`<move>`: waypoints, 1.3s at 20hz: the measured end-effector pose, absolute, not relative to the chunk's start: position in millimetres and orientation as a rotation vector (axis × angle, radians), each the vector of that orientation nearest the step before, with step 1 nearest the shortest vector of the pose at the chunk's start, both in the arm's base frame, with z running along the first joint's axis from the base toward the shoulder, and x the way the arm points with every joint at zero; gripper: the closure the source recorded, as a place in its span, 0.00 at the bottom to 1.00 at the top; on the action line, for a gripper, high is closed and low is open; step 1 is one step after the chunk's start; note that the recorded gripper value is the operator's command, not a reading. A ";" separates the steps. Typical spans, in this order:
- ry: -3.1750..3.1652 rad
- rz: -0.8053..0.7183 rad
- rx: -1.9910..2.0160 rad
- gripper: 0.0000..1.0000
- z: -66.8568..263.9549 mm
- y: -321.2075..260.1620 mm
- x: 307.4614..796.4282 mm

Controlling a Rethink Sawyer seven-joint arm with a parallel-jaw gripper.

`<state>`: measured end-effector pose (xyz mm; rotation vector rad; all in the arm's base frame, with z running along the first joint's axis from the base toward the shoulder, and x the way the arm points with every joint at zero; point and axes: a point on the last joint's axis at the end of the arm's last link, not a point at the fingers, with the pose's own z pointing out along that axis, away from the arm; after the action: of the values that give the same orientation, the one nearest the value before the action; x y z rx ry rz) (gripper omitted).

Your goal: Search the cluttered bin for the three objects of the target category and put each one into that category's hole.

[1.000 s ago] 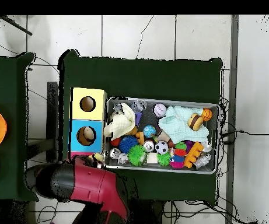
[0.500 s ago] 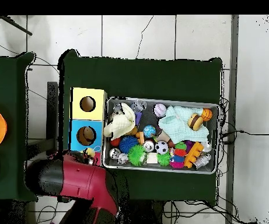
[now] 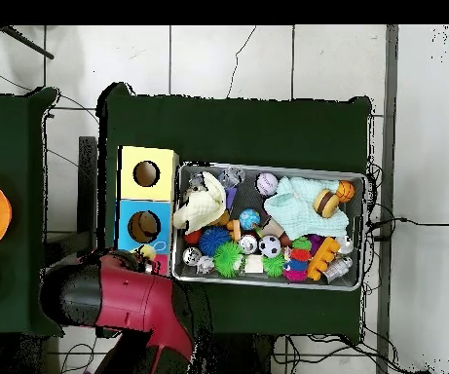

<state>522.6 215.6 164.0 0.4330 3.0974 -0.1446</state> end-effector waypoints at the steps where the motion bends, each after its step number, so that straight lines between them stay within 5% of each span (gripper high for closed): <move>1: 3.098 -0.145 0.433 1.00 163.9 215.6 522.5; 26: 3.097 -0.196 0.492 1.00 139.5 191.6 482.0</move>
<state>482.0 191.6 139.5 0.4915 3.0968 -0.1963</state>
